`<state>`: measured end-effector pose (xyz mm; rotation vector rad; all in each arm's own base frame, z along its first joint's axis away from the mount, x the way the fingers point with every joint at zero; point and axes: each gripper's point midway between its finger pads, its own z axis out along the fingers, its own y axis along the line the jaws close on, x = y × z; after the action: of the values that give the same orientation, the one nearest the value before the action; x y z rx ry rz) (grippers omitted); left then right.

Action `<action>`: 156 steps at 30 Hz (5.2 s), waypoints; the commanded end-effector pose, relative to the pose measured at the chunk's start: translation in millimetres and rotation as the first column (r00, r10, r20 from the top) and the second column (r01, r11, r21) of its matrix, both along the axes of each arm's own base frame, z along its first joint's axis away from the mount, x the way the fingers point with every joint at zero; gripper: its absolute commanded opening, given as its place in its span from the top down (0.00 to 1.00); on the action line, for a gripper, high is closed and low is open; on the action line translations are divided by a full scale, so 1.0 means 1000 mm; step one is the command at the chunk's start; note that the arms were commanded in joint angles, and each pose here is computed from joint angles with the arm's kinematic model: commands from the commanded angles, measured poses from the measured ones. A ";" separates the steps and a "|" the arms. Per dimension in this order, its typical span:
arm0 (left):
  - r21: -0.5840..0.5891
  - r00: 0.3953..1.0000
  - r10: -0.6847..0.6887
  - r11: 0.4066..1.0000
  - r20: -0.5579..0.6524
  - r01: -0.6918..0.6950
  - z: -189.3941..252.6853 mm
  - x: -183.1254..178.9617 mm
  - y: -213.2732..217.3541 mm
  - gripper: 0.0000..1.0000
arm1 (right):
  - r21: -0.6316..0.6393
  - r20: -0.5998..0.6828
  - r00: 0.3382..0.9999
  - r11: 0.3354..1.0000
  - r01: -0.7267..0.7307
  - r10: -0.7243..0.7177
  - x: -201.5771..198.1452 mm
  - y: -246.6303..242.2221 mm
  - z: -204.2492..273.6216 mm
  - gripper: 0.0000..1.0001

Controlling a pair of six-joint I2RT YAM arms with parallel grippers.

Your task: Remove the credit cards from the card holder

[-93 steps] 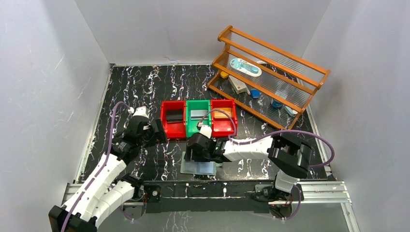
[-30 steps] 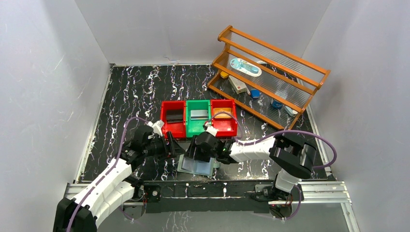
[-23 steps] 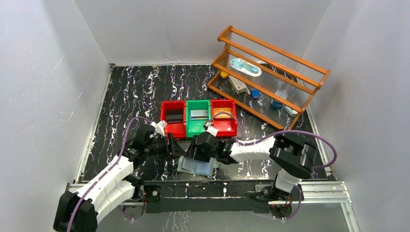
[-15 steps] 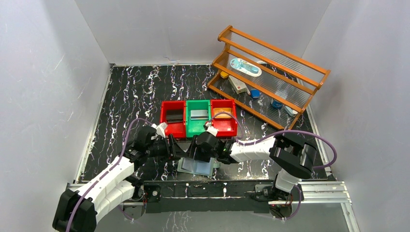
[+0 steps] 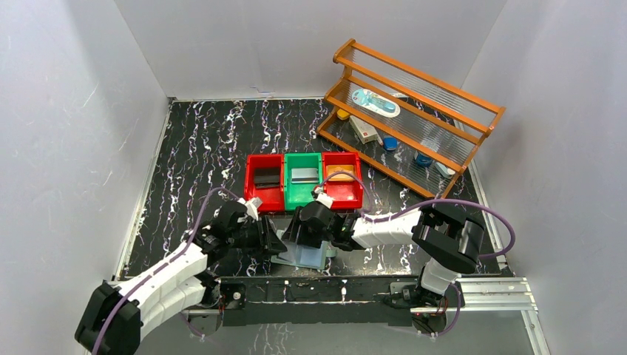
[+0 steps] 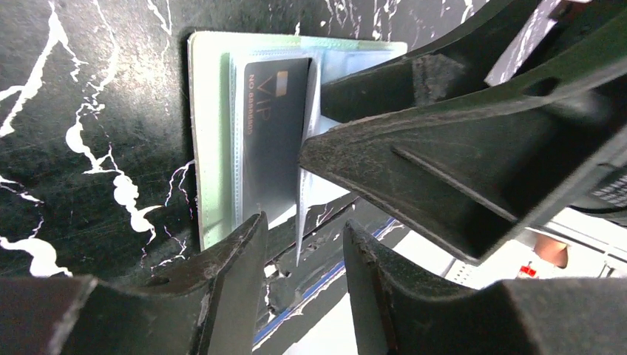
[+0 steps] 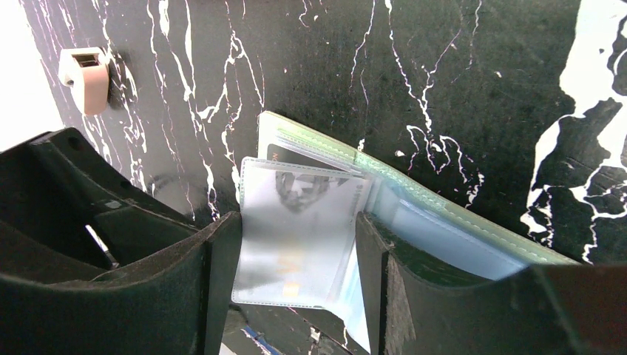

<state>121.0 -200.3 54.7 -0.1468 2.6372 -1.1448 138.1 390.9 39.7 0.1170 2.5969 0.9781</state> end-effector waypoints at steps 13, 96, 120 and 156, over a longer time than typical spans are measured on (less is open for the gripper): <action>-0.073 0.975 -0.186 0.978 0.123 0.196 0.022 0.004 -0.040 0.66 | -0.067 0.008 0.998 0.996 -0.067 0.068 -0.002 -0.015 0.003 0.21; 0.101 0.930 -0.342 0.938 0.133 0.331 0.008 0.020 -0.086 0.39 | -0.049 -0.036 0.983 0.983 0.176 -0.178 -0.014 -0.103 -0.004 0.44; 0.064 0.950 -0.298 0.954 0.090 0.293 -0.016 0.010 -0.078 0.57 | -0.130 -0.112 0.968 0.969 0.209 -0.224 -0.025 -0.119 -0.040 0.45; 0.237 0.951 -0.260 0.947 0.170 0.216 -0.002 0.027 -0.047 1.00 | -0.115 -0.055 0.981 0.977 0.180 -0.187 -0.018 -0.116 -0.025 0.42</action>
<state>139.0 -258.1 44.6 0.3214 2.6491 -0.9670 129.7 304.5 39.4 0.4488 2.5576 0.9686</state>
